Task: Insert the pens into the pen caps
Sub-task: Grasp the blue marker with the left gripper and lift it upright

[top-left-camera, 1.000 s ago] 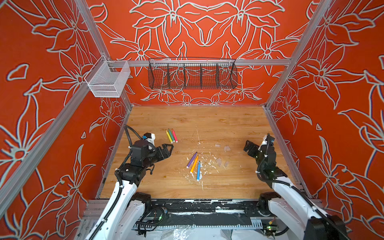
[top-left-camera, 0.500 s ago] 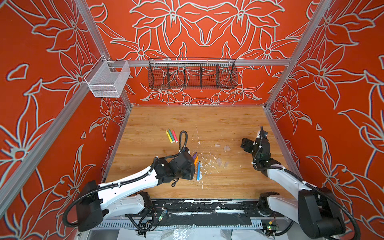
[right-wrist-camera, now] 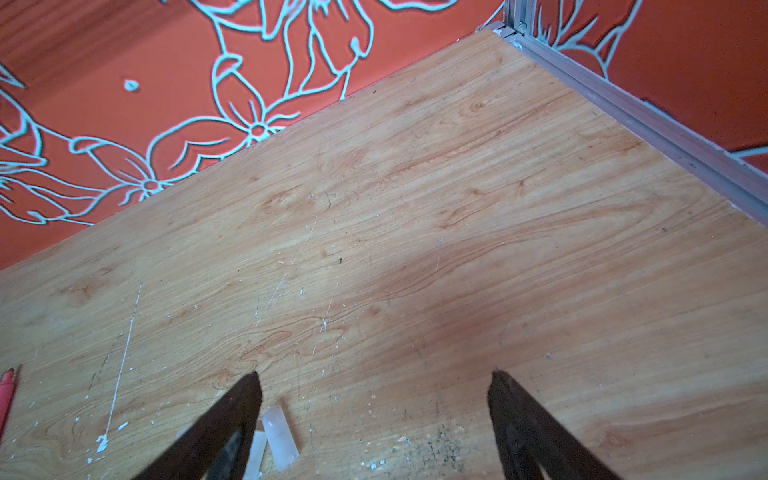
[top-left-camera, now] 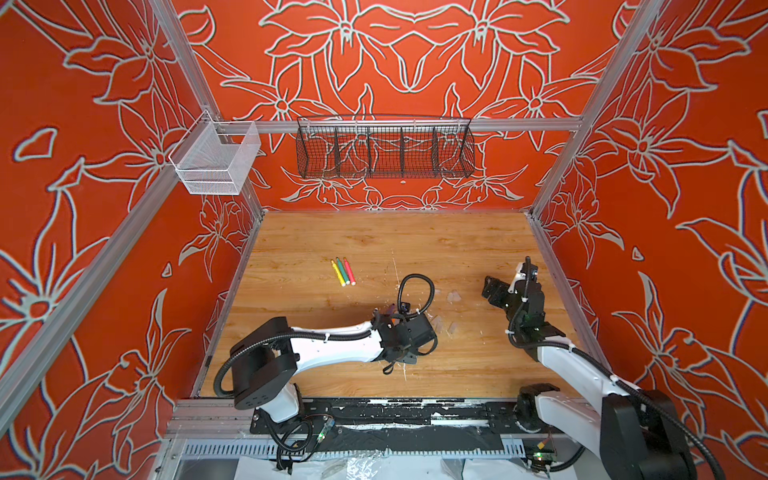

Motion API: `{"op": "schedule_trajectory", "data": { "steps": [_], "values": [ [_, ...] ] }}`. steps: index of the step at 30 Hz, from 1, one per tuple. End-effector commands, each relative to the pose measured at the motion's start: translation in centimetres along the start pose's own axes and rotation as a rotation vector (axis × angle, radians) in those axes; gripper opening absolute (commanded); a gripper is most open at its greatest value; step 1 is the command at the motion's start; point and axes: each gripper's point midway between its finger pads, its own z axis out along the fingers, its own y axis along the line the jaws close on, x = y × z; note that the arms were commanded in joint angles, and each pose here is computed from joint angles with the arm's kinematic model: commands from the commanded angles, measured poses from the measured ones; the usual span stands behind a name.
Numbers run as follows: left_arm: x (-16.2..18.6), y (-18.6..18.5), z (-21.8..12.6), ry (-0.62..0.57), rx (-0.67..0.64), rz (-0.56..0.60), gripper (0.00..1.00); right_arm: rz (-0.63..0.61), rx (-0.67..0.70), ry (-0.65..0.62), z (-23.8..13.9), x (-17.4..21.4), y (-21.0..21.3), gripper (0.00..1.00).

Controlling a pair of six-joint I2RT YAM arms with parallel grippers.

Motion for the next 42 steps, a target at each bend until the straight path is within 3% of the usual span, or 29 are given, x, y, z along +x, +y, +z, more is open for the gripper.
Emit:
{"op": "schedule_trajectory", "data": {
  "steps": [1,11,27,42],
  "values": [
    [0.7,2.6,0.3,0.009,-0.134,-0.020,0.35,0.000,-0.019,-0.003,0.2,-0.3,0.5,0.86],
    [2.3,2.0,2.5,0.076,-0.112,-0.007,0.35,0.004,-0.021,-0.003,0.1,-0.2,0.4,0.86],
    [2.7,2.5,4.2,0.106,-0.194,0.002,0.34,0.002,-0.020,0.009,0.3,-0.1,0.5,0.86],
    [2.7,3.0,5.4,0.124,-0.212,-0.008,0.19,0.002,-0.021,0.013,0.3,0.0,0.6,0.86]
  ]
}}
